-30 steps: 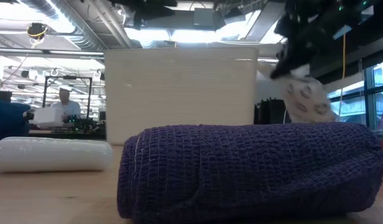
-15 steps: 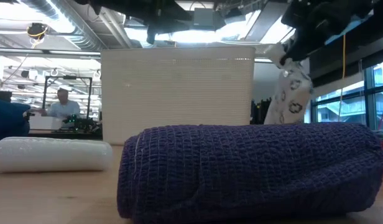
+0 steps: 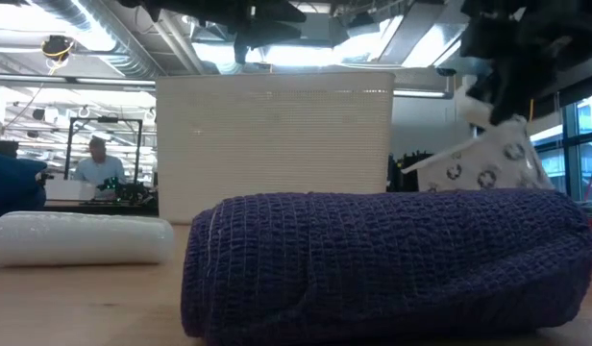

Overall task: Pick & place medical supplies in basket/bin
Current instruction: Put the top white rolled gauze into the white bin

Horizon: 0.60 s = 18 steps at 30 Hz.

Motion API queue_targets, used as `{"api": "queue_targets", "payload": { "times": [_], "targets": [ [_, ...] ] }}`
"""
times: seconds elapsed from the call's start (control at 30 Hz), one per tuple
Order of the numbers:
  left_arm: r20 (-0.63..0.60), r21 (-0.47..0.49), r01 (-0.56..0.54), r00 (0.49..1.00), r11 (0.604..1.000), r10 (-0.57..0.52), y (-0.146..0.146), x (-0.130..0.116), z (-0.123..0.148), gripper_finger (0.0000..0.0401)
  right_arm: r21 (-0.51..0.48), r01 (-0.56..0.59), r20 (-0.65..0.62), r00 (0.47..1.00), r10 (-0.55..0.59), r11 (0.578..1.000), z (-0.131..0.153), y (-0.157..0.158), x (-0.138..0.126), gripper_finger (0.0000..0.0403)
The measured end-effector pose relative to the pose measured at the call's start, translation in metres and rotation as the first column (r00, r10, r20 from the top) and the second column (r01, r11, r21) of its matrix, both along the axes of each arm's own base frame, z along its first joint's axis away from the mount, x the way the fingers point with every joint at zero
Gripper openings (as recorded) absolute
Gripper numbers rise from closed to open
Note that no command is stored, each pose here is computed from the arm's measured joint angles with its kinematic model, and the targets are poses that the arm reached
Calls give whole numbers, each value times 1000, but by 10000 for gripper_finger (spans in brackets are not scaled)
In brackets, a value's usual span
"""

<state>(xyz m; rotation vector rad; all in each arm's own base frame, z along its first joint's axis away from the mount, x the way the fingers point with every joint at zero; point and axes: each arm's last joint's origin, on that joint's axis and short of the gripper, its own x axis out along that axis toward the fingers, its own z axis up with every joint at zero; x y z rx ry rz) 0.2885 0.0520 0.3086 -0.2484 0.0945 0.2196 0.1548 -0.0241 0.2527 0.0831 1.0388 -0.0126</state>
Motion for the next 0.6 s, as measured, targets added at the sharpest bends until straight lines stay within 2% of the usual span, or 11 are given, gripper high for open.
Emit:
{"api": "queue_targets", "payload": {
  "times": [0.37,0.6],
  "targets": [
    [2,-6,-1,1000,1000,1,0,0,0,139,-39,42,-22,999,-43,998,-4,-2,3,65],
    [-10,111,63,998,992,-62,-12,8,-3,153,-48,43,70,997,-40,998,4,-3,10,65]
  ]
}}
